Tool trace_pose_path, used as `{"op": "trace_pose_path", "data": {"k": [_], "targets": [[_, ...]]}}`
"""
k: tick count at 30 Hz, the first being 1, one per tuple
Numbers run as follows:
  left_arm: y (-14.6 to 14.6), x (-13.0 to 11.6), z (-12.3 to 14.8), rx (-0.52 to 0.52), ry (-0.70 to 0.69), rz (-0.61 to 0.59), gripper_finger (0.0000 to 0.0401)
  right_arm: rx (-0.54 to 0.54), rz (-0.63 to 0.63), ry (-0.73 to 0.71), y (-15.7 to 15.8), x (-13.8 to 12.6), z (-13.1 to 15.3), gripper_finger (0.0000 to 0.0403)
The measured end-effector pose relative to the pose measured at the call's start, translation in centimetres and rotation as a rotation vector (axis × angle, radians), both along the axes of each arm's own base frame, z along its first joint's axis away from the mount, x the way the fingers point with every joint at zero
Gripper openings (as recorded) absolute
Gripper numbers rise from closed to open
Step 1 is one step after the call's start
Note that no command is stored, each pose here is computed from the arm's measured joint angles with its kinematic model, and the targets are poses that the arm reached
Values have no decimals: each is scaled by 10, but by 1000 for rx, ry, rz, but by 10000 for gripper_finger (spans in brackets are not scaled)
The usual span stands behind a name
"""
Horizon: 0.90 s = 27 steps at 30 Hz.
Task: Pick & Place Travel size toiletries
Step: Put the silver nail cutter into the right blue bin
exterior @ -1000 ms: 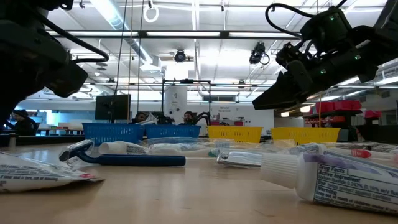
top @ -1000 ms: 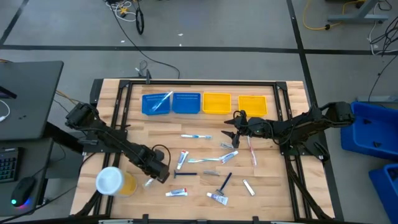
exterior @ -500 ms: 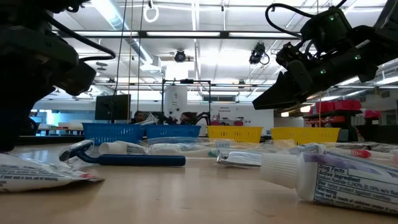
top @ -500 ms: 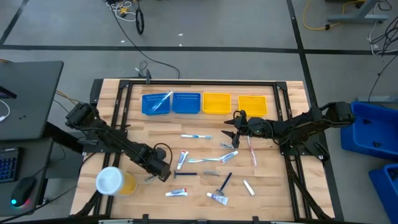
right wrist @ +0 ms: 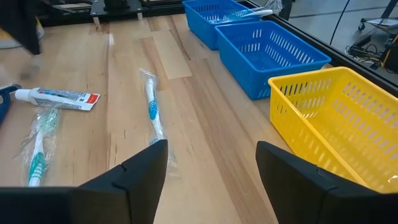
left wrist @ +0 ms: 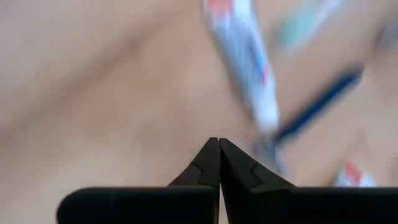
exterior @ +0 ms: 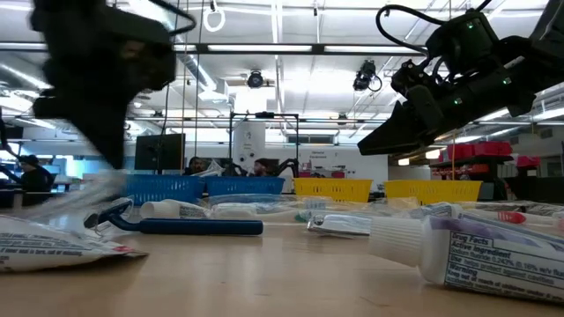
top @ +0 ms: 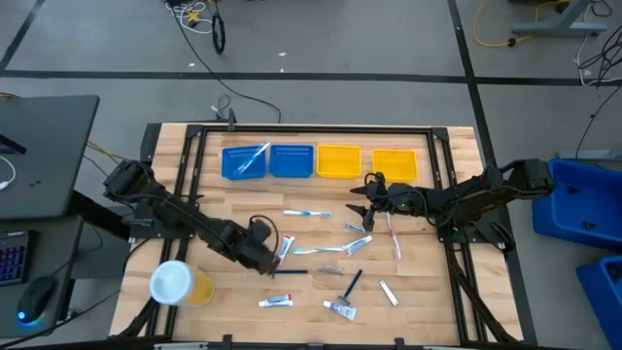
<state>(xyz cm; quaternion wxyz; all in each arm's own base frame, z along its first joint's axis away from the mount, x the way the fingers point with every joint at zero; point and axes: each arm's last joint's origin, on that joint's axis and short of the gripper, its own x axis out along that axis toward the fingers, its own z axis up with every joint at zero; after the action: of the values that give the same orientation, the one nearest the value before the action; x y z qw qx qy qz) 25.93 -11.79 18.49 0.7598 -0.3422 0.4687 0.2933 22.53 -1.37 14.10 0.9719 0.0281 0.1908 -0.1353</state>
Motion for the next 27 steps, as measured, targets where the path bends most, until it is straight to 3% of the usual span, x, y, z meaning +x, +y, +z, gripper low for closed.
{"op": "trace_pose_path", "data": {"k": [4,12,19,27], "targets": [[20,12,7,101,-42,31,1,0,0,0,0,0,0,242],[42,21,6,41,7,-37,9,0,0,0,0,0,0,238],[43,20,2,81,16,-122,95,0,0,0,0,0,0,251],[37,32,-37,96,102,-185,185,0,0,3,0,0,0,256]]}}
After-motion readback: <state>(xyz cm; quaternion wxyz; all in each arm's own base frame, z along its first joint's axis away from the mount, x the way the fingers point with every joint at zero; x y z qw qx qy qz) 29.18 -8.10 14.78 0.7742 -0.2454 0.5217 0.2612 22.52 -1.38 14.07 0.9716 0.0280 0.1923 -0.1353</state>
